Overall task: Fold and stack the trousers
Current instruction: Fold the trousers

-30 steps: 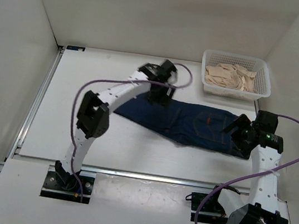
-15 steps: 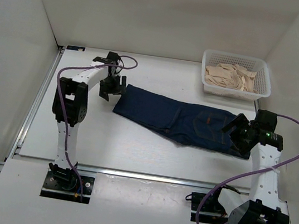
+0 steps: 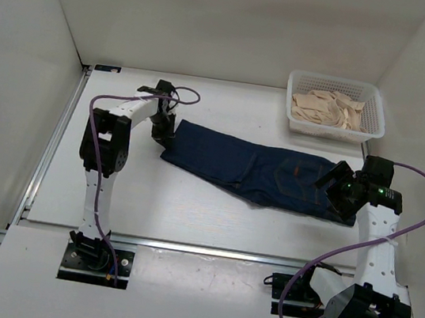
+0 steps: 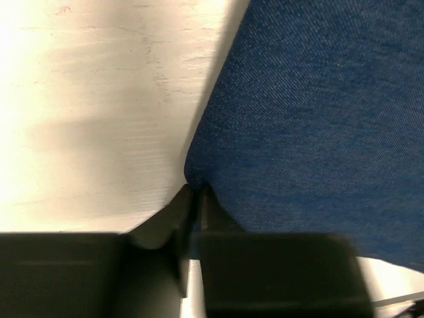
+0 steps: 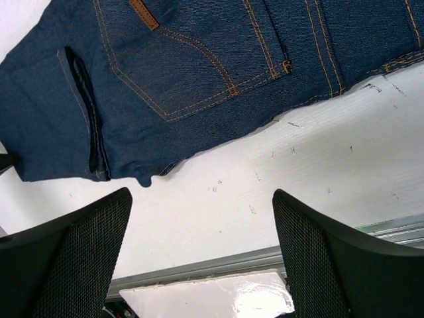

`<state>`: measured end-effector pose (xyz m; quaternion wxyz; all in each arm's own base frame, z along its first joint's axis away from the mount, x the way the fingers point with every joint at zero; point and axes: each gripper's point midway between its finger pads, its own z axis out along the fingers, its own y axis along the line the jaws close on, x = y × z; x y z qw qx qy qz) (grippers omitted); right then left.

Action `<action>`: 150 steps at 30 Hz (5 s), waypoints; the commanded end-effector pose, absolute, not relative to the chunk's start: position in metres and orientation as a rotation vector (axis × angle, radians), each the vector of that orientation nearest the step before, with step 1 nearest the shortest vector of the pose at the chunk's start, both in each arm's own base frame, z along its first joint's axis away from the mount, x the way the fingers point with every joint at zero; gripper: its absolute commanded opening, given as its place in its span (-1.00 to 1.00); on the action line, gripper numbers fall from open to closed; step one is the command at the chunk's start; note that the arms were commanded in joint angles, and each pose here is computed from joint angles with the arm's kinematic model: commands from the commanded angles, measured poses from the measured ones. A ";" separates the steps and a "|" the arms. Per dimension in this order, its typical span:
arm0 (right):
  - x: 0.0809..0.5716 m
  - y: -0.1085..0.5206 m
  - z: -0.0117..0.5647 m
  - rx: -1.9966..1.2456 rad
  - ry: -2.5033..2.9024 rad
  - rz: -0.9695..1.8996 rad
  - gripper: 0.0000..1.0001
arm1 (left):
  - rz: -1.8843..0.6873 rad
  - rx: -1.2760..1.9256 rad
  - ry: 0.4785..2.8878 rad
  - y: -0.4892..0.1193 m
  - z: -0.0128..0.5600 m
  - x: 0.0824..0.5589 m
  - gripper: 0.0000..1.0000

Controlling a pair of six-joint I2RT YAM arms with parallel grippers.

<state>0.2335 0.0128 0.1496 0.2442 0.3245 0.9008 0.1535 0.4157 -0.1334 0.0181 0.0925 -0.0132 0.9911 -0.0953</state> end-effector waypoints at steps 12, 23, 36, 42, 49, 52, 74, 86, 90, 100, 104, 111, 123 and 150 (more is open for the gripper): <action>0.234 0.014 0.150 0.858 2.455 0.437 0.85 | -0.091 -0.209 2.541 -0.083 0.167 0.442 -0.79; 0.231 0.014 0.149 0.828 2.472 0.427 0.85 | 0.064 -0.176 2.386 -0.065 0.270 0.456 -0.79; 0.229 0.014 0.148 0.821 2.483 0.423 0.85 | -0.422 0.023 2.297 -0.239 0.324 0.422 -0.79; 0.227 0.014 0.143 0.830 2.500 0.423 0.85 | -0.523 0.104 2.319 -0.310 0.308 0.399 -0.79; 0.224 0.015 0.137 0.839 2.516 0.422 0.87 | -0.573 0.176 2.336 -0.354 0.292 0.387 -0.79; 0.223 0.017 0.132 0.825 2.522 0.433 0.87 | -0.584 0.186 2.327 -0.361 0.293 0.388 -0.79; 0.332 0.109 0.020 0.616 2.789 0.796 -0.14 | -0.642 0.157 2.391 -0.398 0.257 0.387 -0.79; 0.333 0.126 0.013 0.567 2.826 0.749 -1.00 | -0.707 0.240 2.430 -0.447 0.236 0.354 -0.79; 0.332 0.130 0.013 0.568 2.830 0.752 -1.00 | -0.716 0.265 2.446 -0.461 0.226 0.343 -0.79; 0.331 0.131 0.012 0.558 2.834 0.741 -1.00 | -0.696 0.295 2.544 -0.488 0.171 0.323 -0.61; 0.327 0.122 0.026 0.532 2.824 0.665 -0.65 | -0.729 0.302 2.548 -0.481 0.183 0.324 0.20; 0.297 0.094 0.048 0.495 2.821 0.512 -0.25 | -0.711 0.194 2.429 -0.412 0.254 0.360 0.23; 0.304 0.128 0.105 0.400 2.684 0.851 0.70 | -0.417 -0.076 2.420 -0.254 0.262 0.413 -0.29; 0.379 0.117 0.109 0.299 2.619 0.481 -1.00 | -0.409 -0.023 2.534 -0.240 0.218 0.407 -0.29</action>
